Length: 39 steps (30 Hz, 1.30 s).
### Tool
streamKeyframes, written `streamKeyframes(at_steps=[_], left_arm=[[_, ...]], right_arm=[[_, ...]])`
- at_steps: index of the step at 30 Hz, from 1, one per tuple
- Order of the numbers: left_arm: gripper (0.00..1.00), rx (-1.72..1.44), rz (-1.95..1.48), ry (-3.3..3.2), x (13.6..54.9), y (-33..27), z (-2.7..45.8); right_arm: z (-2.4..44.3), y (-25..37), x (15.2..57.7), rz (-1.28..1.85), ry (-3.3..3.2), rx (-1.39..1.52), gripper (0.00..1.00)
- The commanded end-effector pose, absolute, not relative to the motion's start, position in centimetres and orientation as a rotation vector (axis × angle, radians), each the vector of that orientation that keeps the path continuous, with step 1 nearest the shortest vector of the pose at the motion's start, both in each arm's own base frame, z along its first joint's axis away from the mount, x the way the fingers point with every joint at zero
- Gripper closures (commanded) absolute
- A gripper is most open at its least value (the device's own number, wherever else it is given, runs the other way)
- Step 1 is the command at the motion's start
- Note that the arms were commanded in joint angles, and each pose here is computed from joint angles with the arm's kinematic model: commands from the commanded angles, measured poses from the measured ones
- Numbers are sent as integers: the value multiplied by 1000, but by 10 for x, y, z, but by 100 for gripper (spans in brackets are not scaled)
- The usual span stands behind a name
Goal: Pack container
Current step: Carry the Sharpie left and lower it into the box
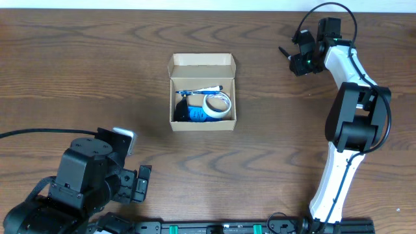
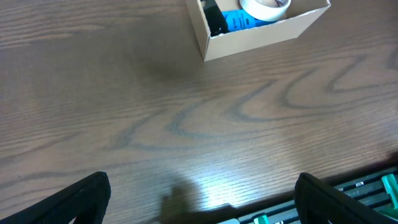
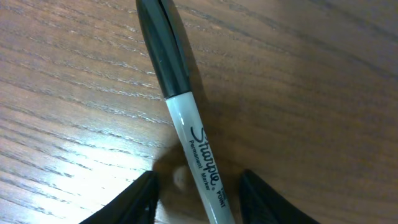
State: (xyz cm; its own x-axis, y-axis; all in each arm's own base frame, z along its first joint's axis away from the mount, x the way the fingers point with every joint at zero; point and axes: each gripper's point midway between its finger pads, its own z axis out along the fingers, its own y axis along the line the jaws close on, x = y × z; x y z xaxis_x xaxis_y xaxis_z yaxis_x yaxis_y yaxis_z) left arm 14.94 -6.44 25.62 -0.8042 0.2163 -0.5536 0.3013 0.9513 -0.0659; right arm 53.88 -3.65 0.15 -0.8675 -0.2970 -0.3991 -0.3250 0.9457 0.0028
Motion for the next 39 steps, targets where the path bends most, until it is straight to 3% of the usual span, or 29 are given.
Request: streamKeyframes(at_steps=[1,15,19,22,30,34,39], left_arm=[[5,369,-202,2522,150,-64,261],[5,369,-202,2522,150,-64,261],[5,369,-202,2522,150,-64,261],[5,369,-202,2522,150,-64,261],[5,369,-202,2522,150,-64,261],[5,369,-202,2522,150,-64,261],[5,369,-202,2522,150,-64,261]], right_arm=[[-7,-38,532,114,2726,-453,61],[-9,-27,522,155,2782,-387,99],[12,-13,525,191,2753,-405,99],[46,-2,533,181,2685,-435,99],[205,50,543,108,2322,-545,99],[272,94,524,100,2152,-658,99],[302,162,484,137,2001,-961,99]])
